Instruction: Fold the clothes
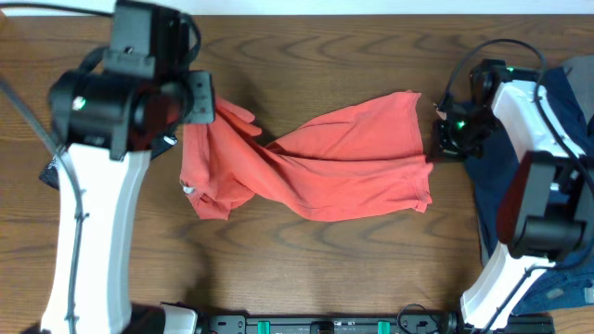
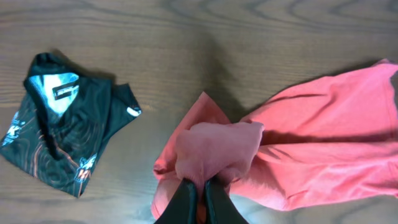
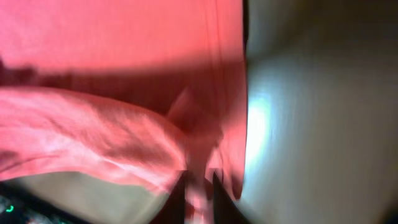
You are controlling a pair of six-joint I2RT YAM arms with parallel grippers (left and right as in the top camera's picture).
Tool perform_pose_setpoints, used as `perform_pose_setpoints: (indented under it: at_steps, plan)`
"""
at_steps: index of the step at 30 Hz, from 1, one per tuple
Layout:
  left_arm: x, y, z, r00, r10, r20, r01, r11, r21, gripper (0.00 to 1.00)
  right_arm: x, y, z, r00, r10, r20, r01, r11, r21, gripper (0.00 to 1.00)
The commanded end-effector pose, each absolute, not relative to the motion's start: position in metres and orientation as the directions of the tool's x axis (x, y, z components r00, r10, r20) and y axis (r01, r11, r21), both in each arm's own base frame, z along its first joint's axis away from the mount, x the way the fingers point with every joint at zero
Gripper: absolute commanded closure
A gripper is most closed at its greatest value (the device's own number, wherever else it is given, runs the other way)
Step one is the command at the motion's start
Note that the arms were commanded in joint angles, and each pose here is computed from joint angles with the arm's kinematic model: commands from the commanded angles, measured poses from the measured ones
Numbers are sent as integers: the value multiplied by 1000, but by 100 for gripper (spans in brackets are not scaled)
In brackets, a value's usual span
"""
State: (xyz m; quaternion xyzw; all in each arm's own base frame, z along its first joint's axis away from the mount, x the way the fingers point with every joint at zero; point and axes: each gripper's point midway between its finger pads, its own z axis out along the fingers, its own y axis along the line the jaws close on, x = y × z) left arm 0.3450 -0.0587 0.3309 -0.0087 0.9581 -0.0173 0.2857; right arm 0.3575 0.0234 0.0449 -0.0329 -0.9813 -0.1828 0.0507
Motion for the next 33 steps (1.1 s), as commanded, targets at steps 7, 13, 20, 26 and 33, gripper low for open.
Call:
perform_pose_setpoints:
  at_steps: [7,13,20,26,33]
  plan:
    - [380,-64,305,-851,-25,-525,-11,999,-30,94,397,38,82,-991,130,-31,105,899,425,56]
    - [380,-64,305,-851,-25,-525,-11,999,-30,94,368,37,91,-998,60,30,67,936,345,57]
    - [378,-64,303,-856,-24,-516,-11,1000,-28,94,337,55,59,-989,56,138,92,959,268,55]
    - [376,-63,302,-863,-23,-505,-12,1000,-25,94,342,58,33,-979,171,114,193,954,227,55]
    - [374,-63,301,-865,-22,-501,-12,1000,-24,94,358,56,28,-988,152,31,155,969,194,59]
